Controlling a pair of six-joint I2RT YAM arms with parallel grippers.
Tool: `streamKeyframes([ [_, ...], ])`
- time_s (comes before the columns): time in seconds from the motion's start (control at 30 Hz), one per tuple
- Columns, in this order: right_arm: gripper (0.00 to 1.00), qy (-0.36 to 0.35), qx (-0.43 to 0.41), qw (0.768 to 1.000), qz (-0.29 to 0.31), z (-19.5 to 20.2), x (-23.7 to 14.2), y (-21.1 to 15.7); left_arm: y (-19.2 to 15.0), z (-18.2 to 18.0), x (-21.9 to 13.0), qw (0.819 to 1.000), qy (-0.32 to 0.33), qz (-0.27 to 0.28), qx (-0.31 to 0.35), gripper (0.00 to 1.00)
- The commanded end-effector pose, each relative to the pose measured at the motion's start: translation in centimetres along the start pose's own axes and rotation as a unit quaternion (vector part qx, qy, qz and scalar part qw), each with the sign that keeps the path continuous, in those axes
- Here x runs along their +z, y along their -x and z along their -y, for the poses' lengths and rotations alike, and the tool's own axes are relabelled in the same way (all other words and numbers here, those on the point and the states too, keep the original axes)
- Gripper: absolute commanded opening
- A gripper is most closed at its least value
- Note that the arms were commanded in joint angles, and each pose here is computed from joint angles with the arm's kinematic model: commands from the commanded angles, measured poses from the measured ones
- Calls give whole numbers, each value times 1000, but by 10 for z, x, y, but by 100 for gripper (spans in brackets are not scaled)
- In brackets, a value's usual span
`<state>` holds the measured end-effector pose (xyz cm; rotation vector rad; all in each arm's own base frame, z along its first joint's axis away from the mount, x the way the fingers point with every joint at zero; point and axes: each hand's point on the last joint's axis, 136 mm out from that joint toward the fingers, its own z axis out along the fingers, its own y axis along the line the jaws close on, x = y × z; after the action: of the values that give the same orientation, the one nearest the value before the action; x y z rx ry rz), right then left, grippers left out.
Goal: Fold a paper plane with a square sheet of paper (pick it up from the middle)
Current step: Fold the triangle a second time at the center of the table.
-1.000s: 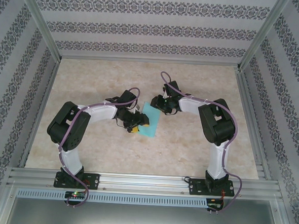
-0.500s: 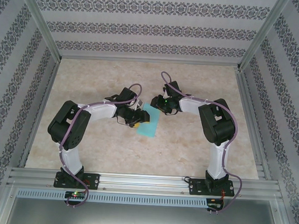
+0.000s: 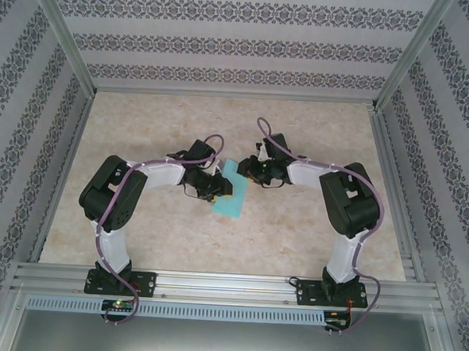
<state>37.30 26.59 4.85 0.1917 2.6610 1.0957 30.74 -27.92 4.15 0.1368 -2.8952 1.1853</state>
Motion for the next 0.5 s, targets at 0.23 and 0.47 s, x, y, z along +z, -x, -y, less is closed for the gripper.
streamKeyframes([
  [0.23, 18, -3, 13, 999, -45, 1, 12, -47, -2, -13, 5, 1000, 7, -4, 6, 30],
  [0.47, 16, -22, 21, 998, -60, 13, 24, -54, -13, -15, 1, 1000, 3, -11, 2, 27],
])
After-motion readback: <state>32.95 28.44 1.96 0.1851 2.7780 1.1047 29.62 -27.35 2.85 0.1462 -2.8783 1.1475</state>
